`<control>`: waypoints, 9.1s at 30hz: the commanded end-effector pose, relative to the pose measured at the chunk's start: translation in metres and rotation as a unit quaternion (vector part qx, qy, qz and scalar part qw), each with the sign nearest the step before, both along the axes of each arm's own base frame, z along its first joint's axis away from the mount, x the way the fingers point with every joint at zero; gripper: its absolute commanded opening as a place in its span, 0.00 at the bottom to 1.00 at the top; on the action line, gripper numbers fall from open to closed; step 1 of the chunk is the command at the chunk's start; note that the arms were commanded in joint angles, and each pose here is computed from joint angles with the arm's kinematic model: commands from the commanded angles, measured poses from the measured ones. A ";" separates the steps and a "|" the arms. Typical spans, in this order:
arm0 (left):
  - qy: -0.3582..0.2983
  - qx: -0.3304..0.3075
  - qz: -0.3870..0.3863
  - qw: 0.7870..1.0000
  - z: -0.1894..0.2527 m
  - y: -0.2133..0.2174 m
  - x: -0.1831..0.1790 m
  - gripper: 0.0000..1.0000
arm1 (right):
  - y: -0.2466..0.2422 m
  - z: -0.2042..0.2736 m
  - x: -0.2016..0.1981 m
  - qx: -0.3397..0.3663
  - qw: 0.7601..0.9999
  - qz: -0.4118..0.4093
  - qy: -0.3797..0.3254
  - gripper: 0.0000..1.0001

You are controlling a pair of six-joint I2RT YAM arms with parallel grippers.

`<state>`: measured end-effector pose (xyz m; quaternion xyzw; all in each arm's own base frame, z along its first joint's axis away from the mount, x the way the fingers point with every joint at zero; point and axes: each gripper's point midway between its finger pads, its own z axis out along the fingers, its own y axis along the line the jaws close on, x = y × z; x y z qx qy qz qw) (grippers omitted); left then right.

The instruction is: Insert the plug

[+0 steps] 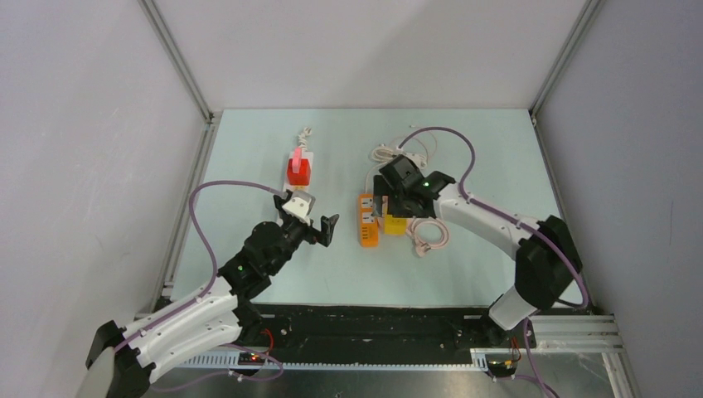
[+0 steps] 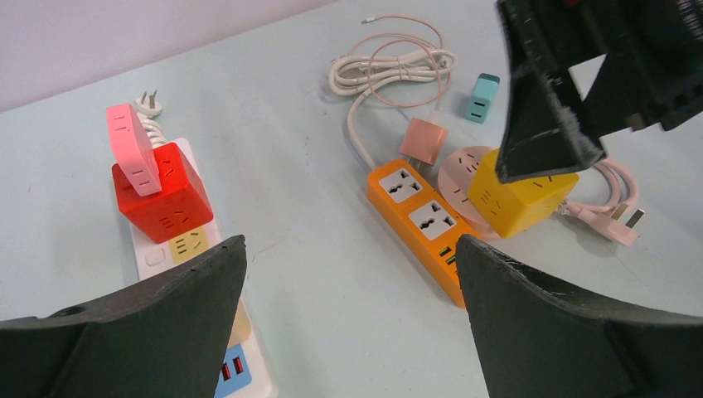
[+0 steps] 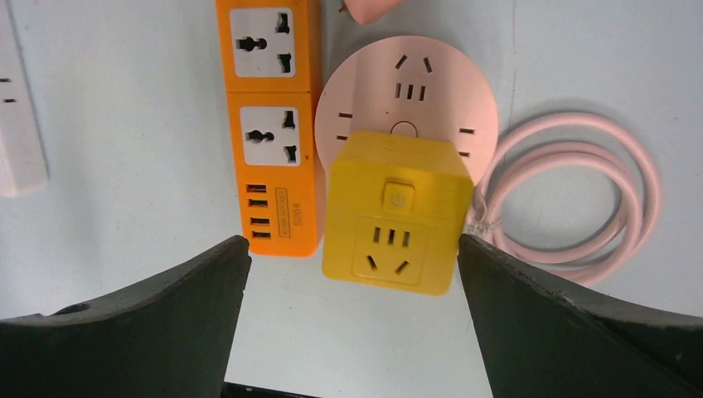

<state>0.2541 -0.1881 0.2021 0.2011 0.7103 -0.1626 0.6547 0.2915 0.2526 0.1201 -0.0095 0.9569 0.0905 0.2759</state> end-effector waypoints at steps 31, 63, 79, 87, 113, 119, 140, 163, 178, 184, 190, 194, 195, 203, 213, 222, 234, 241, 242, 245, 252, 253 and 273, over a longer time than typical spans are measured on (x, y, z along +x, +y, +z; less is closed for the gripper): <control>-0.009 0.002 0.012 1.000 0.007 0.003 0.005 1.00 | -0.009 -0.039 0.017 -0.061 0.995 -0.063 0.054 0.81; 0.002 0.016 0.019 1.000 -0.003 0.004 0.008 1.00 | -0.065 -0.157 -0.070 -0.185 0.950 -0.055 0.246 0.00; -0.010 0.016 0.020 1.000 0.004 0.006 0.007 1.00 | -0.144 -0.122 -0.051 -0.213 0.929 -0.111 0.280 0.02; -0.012 0.019 0.023 0.999 0.005 0.008 0.008 1.00 | -0.133 -0.110 -0.030 -0.190 0.942 -0.098 0.257 0.58; -0.017 -0.033 0.127 0.991 0.045 0.027 0.031 1.00 | -0.009 0.022 0.093 0.073 0.993 0.093 0.023 0.64; -0.014 -0.024 0.137 0.990 0.048 0.024 0.040 1.00 | -0.003 -0.014 0.113 0.074 0.991 0.099 0.051 0.79; 0.000 -0.029 0.145 0.989 0.048 0.020 0.054 1.00 | 0.019 -0.076 0.137 0.136 0.981 0.103 0.096 0.69; 0.001 -0.033 0.152 0.988 0.043 0.029 0.049 1.00 | -0.002 0.043 0.140 0.160 0.964 0.209 -0.032 0.00; 0.000 -0.040 0.148 0.988 0.043 0.032 0.048 1.00 | -0.084 0.187 0.140 0.080 0.922 0.260 -0.276 0.00; 0.001 -0.039 0.147 0.988 0.042 0.032 0.048 1.00 | -0.095 0.174 0.116 -0.003 0.866 0.393 -0.310 0.00; 0.005 -0.035 0.151 0.988 0.037 0.033 0.049 1.00 | -0.091 0.129 0.090 -0.022 0.844 0.460 -0.273 0.00; 0.008 -0.034 0.155 0.987 0.034 0.034 0.050 1.00 | -0.089 0.097 0.073 -0.033 0.838 0.488 -0.243 0.00; 0.009 -0.034 0.156 0.987 0.033 0.035 0.050 1.00 | -0.090 0.086 0.068 -0.034 0.839 0.491 -0.231 0.00; 0.016 -0.030 0.156 0.987 0.027 0.033 0.053 1.00 | -0.085 0.057 0.056 -0.064 0.829 0.515 -0.209 0.00; 0.016 -0.027 0.155 0.987 0.026 0.034 0.053 1.00 | -0.093 0.042 0.045 -0.099 0.827 0.527 -0.167 0.00; 0.021 -0.029 0.150 0.988 0.023 0.032 0.053 1.00 | -0.092 0.042 0.035 -0.082 0.825 0.535 -0.160 0.00; 0.020 -0.027 0.147 0.989 0.022 0.033 0.051 1.00 | -0.087 0.035 0.040 -0.076 0.819 0.546 -0.162 0.00; 0.022 -0.025 0.148 0.988 0.019 0.032 0.051 1.00 | -0.083 0.034 0.032 -0.062 0.814 0.556 -0.155 0.00; 0.022 -0.025 0.148 0.988 0.019 0.033 0.051 1.00 | -0.084 0.033 0.030 -0.061 0.815 0.557 -0.151 0.00; 0.023 -0.023 0.148 0.988 0.018 0.032 0.052 1.00 | -0.084 0.031 0.025 -0.057 0.813 0.562 -0.144 0.00; 0.023 -0.022 0.148 0.988 0.018 0.033 0.052 1.00 | -0.097 0.013 0.030 -0.104 0.811 0.563 -0.120 0.00; 0.024 -0.022 0.148 0.988 0.017 0.033 0.052 1.00 | -0.097 0.012 0.031 -0.111 0.808 0.566 -0.121 0.00; 0.025 -0.018 0.150 0.988 0.015 0.034 0.054 1.00 | -0.107 -0.035 0.018 -0.105 0.820 0.553 -0.099 0.00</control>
